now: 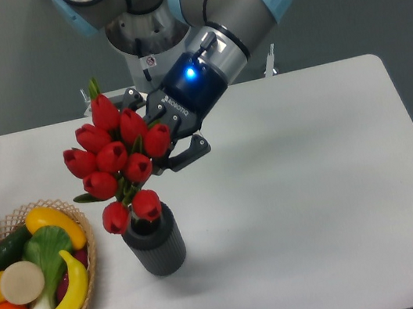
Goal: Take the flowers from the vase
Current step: 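Lift the gripped tulips up and out of the grey vase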
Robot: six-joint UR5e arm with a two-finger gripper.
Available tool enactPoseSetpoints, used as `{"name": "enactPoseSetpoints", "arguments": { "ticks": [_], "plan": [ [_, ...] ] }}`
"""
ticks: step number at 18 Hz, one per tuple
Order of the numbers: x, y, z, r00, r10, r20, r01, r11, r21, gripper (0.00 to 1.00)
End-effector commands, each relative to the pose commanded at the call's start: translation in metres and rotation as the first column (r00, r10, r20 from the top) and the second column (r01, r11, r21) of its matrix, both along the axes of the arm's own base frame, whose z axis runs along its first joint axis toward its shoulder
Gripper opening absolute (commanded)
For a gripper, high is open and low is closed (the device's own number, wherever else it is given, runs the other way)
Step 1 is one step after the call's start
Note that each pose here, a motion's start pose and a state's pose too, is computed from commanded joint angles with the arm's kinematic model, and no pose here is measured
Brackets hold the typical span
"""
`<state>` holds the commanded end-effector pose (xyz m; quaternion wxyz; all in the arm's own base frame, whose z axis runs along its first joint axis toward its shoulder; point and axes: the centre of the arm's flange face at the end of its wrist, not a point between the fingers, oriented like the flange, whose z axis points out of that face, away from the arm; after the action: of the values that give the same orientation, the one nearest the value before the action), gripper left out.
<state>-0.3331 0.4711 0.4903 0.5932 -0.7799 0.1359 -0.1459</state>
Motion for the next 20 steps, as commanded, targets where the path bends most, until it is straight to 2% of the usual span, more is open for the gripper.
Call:
{"name": "enactPoseSetpoints", "arguments": {
  "ticks": [3, 8, 17, 20],
  "plan": [
    [-0.005, -0.002, 0.009, 1.000, 0.007, -0.008, -0.007, 1.000, 0.014, 0.44],
    [-0.021, -0.011, 0.030, 0.998, 0.054, 0.021, -0.055, 0.998, 0.006, 0.44],
    [-0.069, -0.038, 0.046, 0.989, 0.143, -0.027, -0.143, 0.990, 0.018, 0.44],
    [-0.088, -0.049, 0.040, 0.984, 0.176, -0.021, -0.175, 0.984, 0.012, 0.40]
  ]
}}
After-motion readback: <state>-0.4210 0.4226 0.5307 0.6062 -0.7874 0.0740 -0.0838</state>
